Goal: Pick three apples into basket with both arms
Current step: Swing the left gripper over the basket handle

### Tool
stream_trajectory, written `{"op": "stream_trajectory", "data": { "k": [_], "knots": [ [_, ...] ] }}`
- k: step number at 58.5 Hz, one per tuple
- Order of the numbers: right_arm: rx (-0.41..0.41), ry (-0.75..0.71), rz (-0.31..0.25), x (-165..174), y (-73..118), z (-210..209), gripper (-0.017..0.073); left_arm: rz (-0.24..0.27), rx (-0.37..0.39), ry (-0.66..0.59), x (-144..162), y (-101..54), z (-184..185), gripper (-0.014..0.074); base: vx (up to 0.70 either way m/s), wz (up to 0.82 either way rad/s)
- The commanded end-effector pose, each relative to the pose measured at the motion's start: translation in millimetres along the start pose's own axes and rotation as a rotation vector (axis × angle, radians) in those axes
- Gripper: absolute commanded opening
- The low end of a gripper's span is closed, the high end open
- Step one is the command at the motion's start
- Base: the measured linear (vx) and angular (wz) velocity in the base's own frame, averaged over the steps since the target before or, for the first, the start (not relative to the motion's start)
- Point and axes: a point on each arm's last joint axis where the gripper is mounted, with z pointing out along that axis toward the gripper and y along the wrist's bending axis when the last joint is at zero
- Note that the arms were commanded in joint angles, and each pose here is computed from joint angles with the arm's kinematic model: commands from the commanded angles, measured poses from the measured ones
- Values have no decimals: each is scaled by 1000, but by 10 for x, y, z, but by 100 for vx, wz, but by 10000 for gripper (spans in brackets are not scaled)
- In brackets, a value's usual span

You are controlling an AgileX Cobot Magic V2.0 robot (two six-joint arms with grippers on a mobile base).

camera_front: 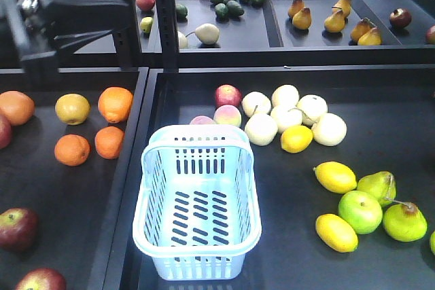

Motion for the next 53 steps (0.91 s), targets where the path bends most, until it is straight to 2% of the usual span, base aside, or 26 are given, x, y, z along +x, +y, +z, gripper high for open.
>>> {"op": "stream_trajectory", "data": {
  "k": [1, 12, 18, 22, 32, 42, 53],
  "knots": [
    [-16, -72, -7, -27, 9, -3, -5, -3, 24, -20, -230, 30, 30, 237, 0, 0],
    [-16, -72, -7, -27, 9, -3, -5, -45, 118, 14, -259, 205, 267, 559, 0, 0],
    [-16, -72, -7, -27, 9, -3, -5, -50, 160, 36, -203, 250, 415, 633, 0, 0],
    [-16, -72, -7, -27, 9, -3, -5, -35, 184, 52, -134, 267, 517, 633, 0, 0],
    [-16, -72, -7, -27, 9, -3, -5, 83, 272, 97, 136, 340, 806, 568, 0, 0],
    [-16, -72, -7, -27, 9, -3, -5, 50, 339, 150, 409, 429, 1029, 510, 0, 0],
    [-16, -72, -7, -27, 9, -3, -5, 5, 389, 187, 593, 467, 1160, 504, 0, 0]
  ]
}}
